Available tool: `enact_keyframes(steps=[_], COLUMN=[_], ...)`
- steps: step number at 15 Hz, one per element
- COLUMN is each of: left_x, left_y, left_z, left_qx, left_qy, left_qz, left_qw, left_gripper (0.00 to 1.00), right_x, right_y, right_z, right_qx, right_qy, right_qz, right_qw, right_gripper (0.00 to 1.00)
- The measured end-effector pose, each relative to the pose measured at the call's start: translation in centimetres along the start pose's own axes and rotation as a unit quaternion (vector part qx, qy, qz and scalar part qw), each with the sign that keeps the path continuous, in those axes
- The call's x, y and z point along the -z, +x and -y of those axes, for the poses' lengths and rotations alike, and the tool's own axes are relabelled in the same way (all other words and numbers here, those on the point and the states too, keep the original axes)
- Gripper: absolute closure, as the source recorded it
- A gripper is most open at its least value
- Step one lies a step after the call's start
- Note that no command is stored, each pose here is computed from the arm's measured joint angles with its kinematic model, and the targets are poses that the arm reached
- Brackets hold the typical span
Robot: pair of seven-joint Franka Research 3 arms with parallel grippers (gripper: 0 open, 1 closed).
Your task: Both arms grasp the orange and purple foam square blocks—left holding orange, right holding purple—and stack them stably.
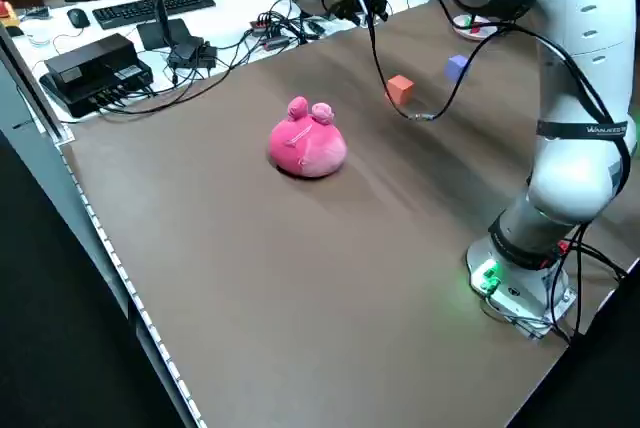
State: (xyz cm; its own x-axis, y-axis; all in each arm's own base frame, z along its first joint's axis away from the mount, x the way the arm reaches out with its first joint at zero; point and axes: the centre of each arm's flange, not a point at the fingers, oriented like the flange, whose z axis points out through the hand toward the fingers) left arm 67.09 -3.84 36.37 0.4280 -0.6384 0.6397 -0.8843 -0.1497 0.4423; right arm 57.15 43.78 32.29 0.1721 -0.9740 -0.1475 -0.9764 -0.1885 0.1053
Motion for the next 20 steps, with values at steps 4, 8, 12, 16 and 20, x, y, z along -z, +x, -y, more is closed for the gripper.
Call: enact_keyframes(steps=[4, 8, 12, 16, 20], left_x=[-3.3, -6.4, -9.4, -11.5, -14.5], left_y=[-1.9, -5.2, -6.7, -8.2, -10.2], left_z=[1.5, 2.2, 3.8, 4.6, 5.0], left_qx=[-0.086, -0.146, -0.115, -0.134, -0.201], left_qy=[-0.026, -0.040, -0.040, -0.041, -0.039], left_qz=[-0.084, -0.117, -0.213, -0.232, -0.239], left_qw=[0.992, 0.982, 0.970, 0.962, 0.949], left_gripper=[0.00, 0.00, 0.00, 0.00, 0.00], right_x=[-2.6, -5.8, -8.7, -9.2, -10.2], right_y=[-1.5, -2.0, -3.2, -3.0, -2.7], right_z=[0.6, 0.9, 0.5, 1.0, 1.5], right_qx=[-0.044, -0.087, -0.099, -0.101, -0.098], right_qy=[0.021, 0.019, 0.012, 0.016, 0.028], right_qz=[0.009, 0.007, -0.001, -0.003, -0.005], right_qw=[0.999, 0.996, 0.995, 0.995, 0.995], right_gripper=[0.00, 0.00, 0.00, 0.00, 0.00])
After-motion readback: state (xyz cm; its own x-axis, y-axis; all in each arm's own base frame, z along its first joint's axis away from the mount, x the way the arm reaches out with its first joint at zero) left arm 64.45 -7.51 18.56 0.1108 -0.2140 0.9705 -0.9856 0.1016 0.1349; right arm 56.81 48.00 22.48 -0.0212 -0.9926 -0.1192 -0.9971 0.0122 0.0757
